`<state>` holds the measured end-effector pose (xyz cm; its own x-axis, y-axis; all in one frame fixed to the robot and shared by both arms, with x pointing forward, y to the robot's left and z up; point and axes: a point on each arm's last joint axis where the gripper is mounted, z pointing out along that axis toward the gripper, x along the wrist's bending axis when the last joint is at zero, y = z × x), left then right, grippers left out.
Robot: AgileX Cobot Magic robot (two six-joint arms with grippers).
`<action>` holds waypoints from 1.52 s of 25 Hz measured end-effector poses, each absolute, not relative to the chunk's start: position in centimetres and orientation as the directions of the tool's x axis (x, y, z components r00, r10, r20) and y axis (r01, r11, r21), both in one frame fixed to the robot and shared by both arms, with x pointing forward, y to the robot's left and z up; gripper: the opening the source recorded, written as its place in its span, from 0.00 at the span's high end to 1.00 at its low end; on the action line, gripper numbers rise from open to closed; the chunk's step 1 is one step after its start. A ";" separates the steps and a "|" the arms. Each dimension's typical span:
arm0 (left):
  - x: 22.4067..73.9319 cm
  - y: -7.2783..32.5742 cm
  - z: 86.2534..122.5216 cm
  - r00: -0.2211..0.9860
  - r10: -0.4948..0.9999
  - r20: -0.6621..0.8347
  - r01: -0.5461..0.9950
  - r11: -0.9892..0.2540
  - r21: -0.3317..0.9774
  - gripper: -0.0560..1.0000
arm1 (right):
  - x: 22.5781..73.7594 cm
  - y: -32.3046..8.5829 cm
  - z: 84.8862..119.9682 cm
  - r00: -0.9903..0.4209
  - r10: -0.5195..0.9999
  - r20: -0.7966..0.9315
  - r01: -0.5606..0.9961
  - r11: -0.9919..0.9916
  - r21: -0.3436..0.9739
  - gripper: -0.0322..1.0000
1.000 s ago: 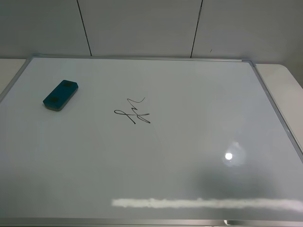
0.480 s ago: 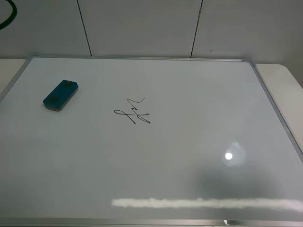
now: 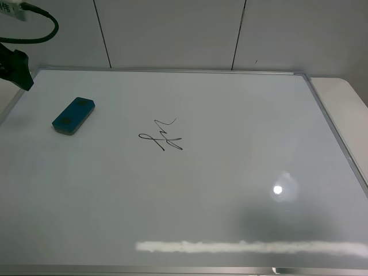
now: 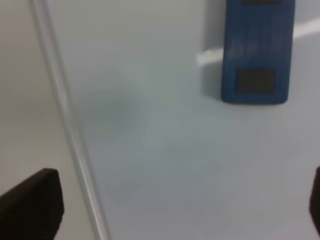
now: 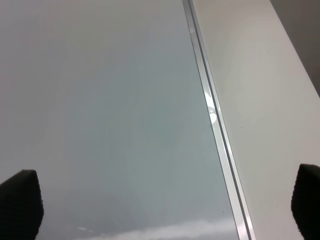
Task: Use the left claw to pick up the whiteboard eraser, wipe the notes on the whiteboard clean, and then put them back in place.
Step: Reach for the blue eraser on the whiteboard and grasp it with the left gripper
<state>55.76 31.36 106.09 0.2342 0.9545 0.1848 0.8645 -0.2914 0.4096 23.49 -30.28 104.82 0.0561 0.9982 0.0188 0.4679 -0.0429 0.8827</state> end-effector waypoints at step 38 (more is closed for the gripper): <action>64.9 31.1 91.5 0.254 0.964 -0.080 0.940 -0.226 0.256 0.01 | 23.5 -30.3 104.8 0.056 0.998 0.019 0.468 -0.043 0.883 0.01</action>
